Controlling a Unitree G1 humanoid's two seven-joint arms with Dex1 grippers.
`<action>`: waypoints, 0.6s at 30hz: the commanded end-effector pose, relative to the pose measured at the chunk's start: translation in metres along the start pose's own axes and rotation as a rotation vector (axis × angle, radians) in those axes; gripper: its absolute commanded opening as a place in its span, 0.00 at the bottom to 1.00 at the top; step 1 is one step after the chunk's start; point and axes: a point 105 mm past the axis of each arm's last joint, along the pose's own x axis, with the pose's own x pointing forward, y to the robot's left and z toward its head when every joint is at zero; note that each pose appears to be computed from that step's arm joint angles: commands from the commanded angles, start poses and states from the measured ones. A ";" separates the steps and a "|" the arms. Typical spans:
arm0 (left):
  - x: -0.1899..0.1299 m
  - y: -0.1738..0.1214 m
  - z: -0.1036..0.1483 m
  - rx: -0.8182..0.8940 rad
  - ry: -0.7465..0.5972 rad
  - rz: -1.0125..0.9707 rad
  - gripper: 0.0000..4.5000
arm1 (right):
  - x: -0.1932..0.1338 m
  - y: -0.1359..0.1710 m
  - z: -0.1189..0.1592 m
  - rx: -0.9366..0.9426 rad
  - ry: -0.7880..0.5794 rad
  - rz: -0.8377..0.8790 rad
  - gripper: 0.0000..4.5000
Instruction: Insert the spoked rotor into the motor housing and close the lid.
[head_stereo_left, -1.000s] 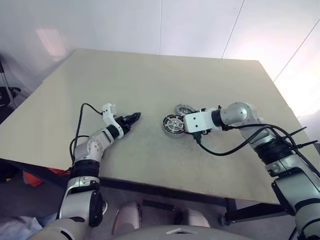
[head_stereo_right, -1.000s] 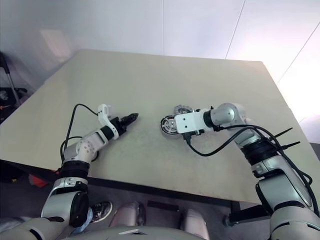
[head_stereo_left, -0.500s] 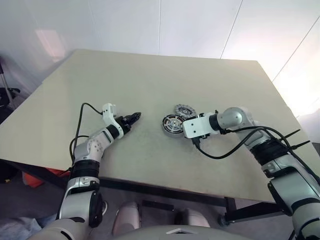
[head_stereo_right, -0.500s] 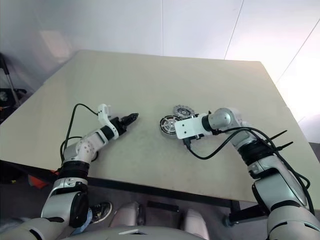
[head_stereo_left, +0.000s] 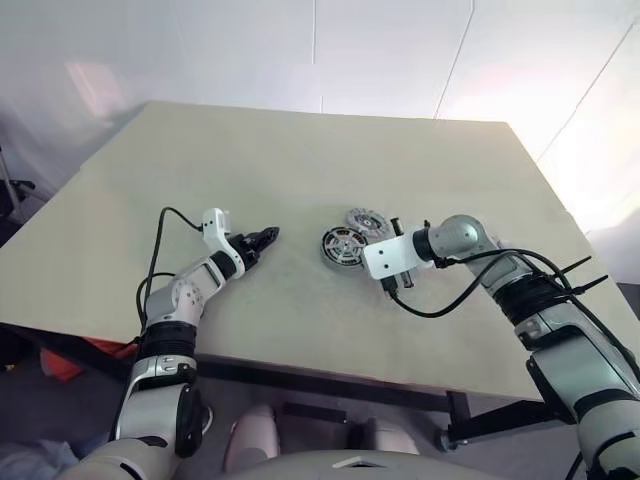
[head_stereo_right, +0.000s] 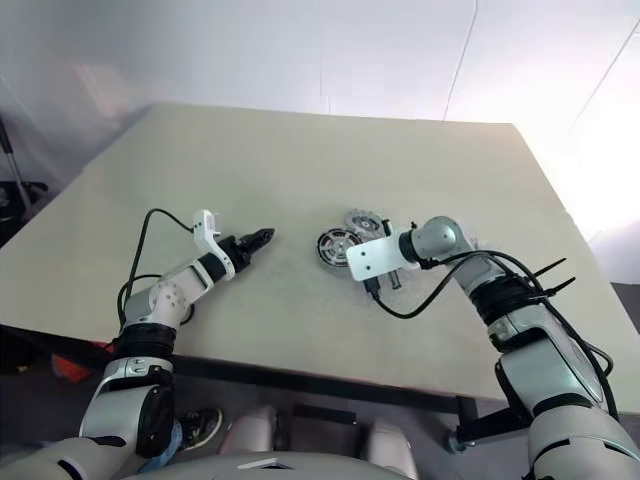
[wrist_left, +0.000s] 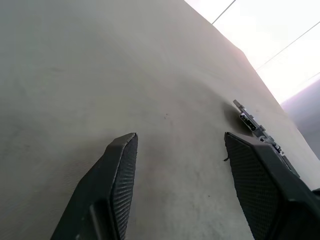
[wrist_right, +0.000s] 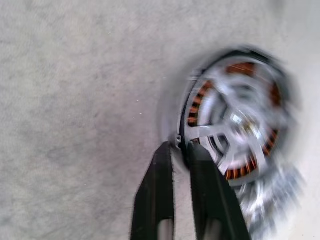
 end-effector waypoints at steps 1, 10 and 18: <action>0.003 -0.010 0.012 0.038 -0.029 -0.032 0.65 | -0.002 -0.005 -0.004 0.028 0.018 -0.036 0.04; 0.004 -0.012 0.008 0.042 -0.014 -0.039 0.65 | -0.014 -0.016 0.007 0.204 -0.035 -0.117 0.04; 0.004 -0.012 0.006 0.044 -0.007 -0.035 0.65 | -0.009 -0.005 0.040 0.389 -0.137 -0.040 0.04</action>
